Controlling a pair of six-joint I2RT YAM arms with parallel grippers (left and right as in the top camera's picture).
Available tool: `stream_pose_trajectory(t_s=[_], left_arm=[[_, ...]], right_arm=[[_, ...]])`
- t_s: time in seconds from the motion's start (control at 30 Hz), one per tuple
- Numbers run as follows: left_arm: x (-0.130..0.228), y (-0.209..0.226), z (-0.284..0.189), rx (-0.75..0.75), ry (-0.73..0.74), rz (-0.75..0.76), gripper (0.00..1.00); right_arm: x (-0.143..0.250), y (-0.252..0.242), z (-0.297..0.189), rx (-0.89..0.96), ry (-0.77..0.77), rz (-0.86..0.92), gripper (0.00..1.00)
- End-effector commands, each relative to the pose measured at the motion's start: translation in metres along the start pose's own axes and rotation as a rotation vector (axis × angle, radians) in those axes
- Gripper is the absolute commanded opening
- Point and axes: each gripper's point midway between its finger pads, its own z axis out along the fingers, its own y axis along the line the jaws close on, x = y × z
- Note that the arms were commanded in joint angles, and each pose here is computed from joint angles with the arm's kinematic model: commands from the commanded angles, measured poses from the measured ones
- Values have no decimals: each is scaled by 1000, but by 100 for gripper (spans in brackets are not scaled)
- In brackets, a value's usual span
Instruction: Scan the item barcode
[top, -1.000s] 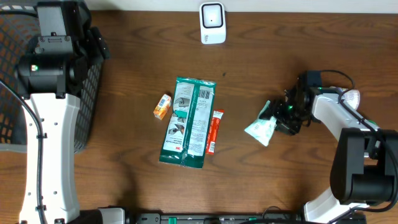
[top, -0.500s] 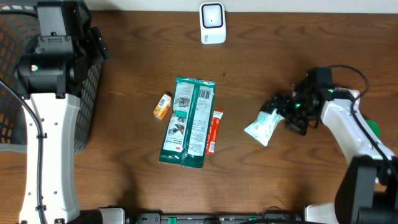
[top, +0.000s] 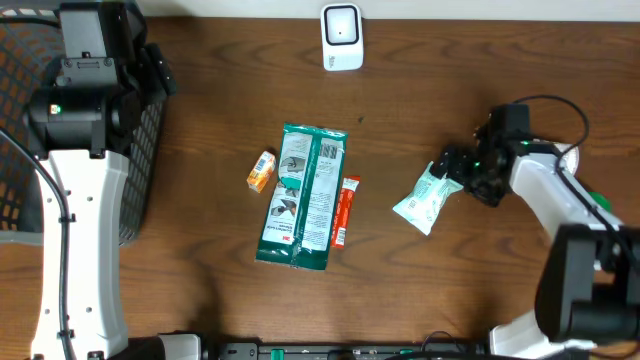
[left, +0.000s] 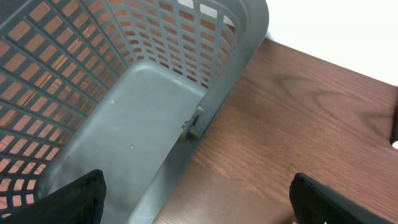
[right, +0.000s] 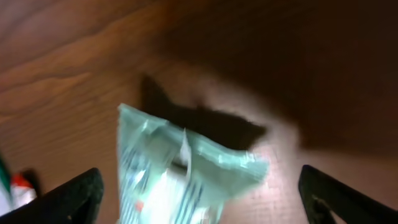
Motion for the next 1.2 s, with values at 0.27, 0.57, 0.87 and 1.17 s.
stream_pose_trajectory(t_s=[0.27, 0.57, 0.87, 1.17], left_arm=[[-3, 4, -1, -17, -11, -7, 90], [-3, 4, -1, -17, -11, -7, 90], [-3, 4, -1, -17, -11, -7, 90], [-3, 4, -1, -17, -11, -7, 90]], right_arm=[[27, 6, 45, -64, 167, -78, 66], [27, 8, 44, -86, 172, -67, 12], [26, 24, 32, -207, 180, -132, 1], [6, 62, -36, -377, 8, -312, 1]])
